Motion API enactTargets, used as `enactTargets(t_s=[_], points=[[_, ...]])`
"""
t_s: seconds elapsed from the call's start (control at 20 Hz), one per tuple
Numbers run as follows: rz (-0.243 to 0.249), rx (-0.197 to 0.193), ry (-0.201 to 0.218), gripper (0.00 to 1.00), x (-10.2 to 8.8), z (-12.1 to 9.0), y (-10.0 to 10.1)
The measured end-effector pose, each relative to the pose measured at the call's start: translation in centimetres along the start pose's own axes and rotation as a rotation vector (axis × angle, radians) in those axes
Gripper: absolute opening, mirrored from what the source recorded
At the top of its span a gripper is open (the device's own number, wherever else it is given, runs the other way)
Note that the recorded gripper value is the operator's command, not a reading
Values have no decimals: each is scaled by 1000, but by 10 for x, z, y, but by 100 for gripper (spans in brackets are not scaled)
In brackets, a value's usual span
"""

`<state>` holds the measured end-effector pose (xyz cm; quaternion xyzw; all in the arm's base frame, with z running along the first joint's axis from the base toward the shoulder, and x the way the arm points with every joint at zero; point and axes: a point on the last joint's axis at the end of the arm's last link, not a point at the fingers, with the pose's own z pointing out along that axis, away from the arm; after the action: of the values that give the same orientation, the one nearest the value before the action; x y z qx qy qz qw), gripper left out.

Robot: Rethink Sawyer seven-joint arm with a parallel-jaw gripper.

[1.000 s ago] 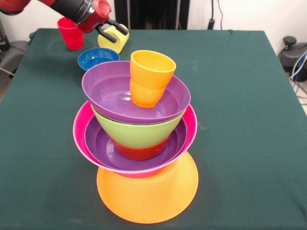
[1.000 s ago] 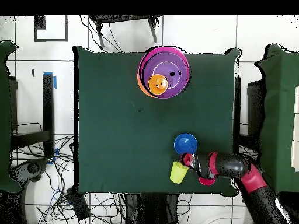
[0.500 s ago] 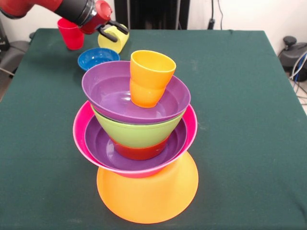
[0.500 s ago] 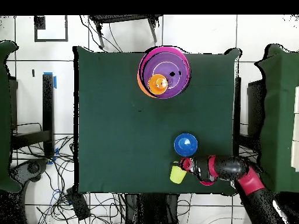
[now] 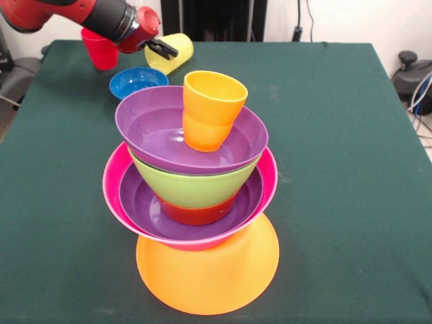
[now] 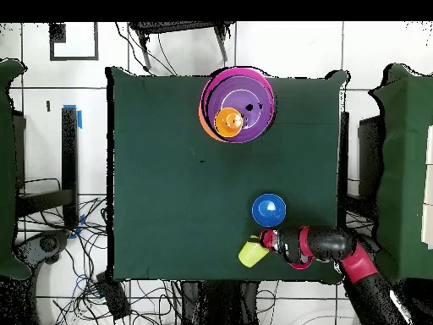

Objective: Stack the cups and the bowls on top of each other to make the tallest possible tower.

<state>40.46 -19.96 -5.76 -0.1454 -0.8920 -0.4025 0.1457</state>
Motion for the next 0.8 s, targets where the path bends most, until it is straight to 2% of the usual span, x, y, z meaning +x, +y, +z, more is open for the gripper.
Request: enactTargets(t_s=[0.65,0.8], points=[[-13,31,2,0,2,-5,2],[-28,57,-11,0,9,-14,4]])
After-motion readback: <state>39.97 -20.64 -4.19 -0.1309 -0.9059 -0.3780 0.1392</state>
